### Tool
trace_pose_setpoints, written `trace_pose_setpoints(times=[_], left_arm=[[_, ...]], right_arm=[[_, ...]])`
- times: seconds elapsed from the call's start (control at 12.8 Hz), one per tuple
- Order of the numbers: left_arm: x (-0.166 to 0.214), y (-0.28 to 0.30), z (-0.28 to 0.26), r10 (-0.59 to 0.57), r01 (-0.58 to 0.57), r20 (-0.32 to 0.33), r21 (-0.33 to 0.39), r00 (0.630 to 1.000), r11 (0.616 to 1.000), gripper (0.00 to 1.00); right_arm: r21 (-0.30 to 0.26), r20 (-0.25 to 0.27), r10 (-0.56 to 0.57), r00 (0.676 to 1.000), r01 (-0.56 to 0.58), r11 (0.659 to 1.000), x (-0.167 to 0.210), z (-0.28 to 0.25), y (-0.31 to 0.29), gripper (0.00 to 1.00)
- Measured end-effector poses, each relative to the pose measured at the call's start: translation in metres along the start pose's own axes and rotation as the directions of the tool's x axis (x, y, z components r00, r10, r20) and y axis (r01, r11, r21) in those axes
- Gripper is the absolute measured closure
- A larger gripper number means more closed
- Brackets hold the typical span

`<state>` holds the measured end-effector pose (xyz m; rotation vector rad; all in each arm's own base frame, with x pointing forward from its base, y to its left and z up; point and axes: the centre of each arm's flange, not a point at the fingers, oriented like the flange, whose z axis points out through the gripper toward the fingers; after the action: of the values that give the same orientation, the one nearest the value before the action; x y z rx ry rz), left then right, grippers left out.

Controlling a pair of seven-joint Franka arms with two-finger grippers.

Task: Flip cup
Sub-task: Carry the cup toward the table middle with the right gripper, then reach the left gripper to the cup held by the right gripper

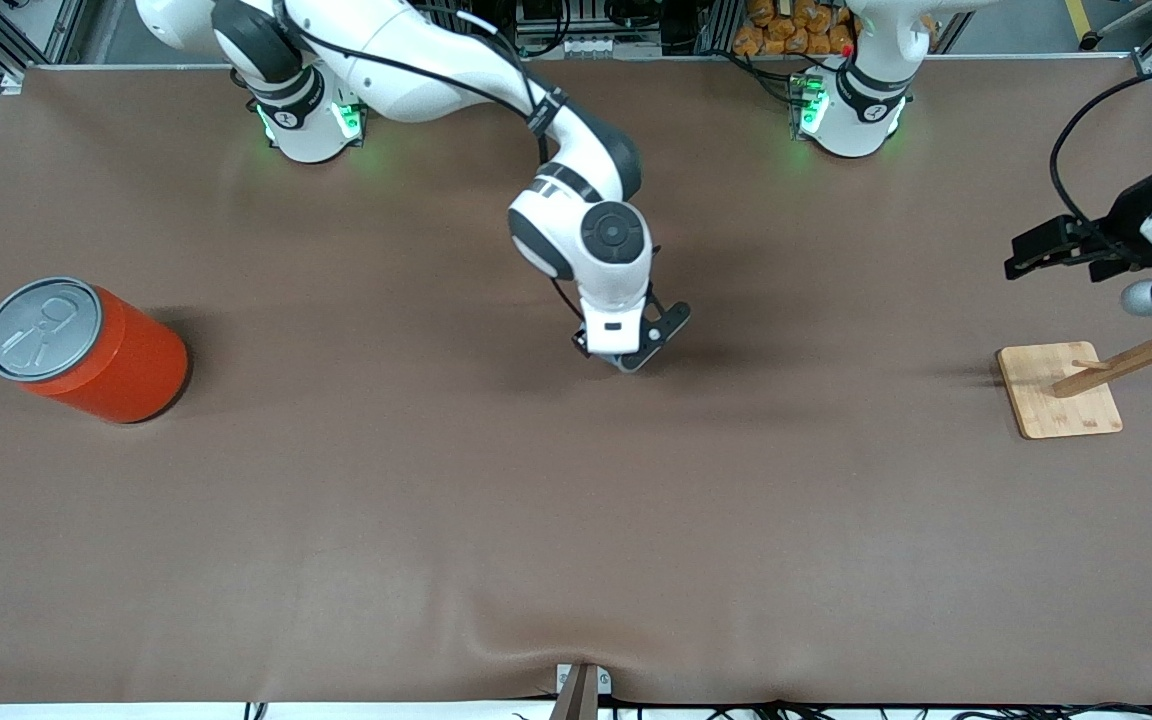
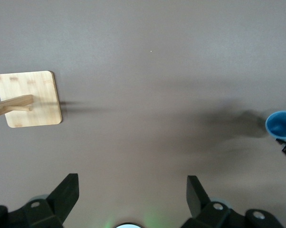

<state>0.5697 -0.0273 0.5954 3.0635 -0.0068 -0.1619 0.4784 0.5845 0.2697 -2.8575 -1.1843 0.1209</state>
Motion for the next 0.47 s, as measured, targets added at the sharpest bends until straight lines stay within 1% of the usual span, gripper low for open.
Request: trace_pose_setpoints(times=[0.08, 0.16, 0.23, 0.31, 0.47], left_arm=[[0.006, 0.000, 0.006, 0.002, -0.002, -0.003, -0.004, 1.000, 1.000, 0.00], [0.011, 0.003, 0.010, 0.008, -0.008, -0.008, -0.008, 1.000, 1.000, 0.00], [0.015, 0.008, 0.015, 0.015, -0.015, -0.007, -0.026, 1.000, 1.000, 0.00], [0.019, 0.013, 0.022, 0.017, -0.017, 0.005, -0.067, 1.000, 0.998, 0.00], [0.032, 0.009, 0.045, -0.004, 0.013, 0.051, -0.176, 0.999, 0.984, 0.00]], right_arm=[[-0.034, -0.003, -0.042, 0.999, 0.042, 0.999, 0.001, 0.002, -0.012, 0.22], [-0.081, -0.007, -0.104, 0.995, 0.103, 0.991, 0.002, 0.005, -0.026, 0.22], [-0.114, -0.008, -0.164, 0.986, 0.162, 0.980, 0.003, 0.009, -0.042, 0.22], [-0.128, -0.003, -0.202, 0.979, 0.200, 0.971, 0.002, 0.015, -0.057, 0.22], [-0.137, 0.007, -0.236, 0.972, 0.235, 0.962, 0.002, 0.030, -0.072, 0.22]])
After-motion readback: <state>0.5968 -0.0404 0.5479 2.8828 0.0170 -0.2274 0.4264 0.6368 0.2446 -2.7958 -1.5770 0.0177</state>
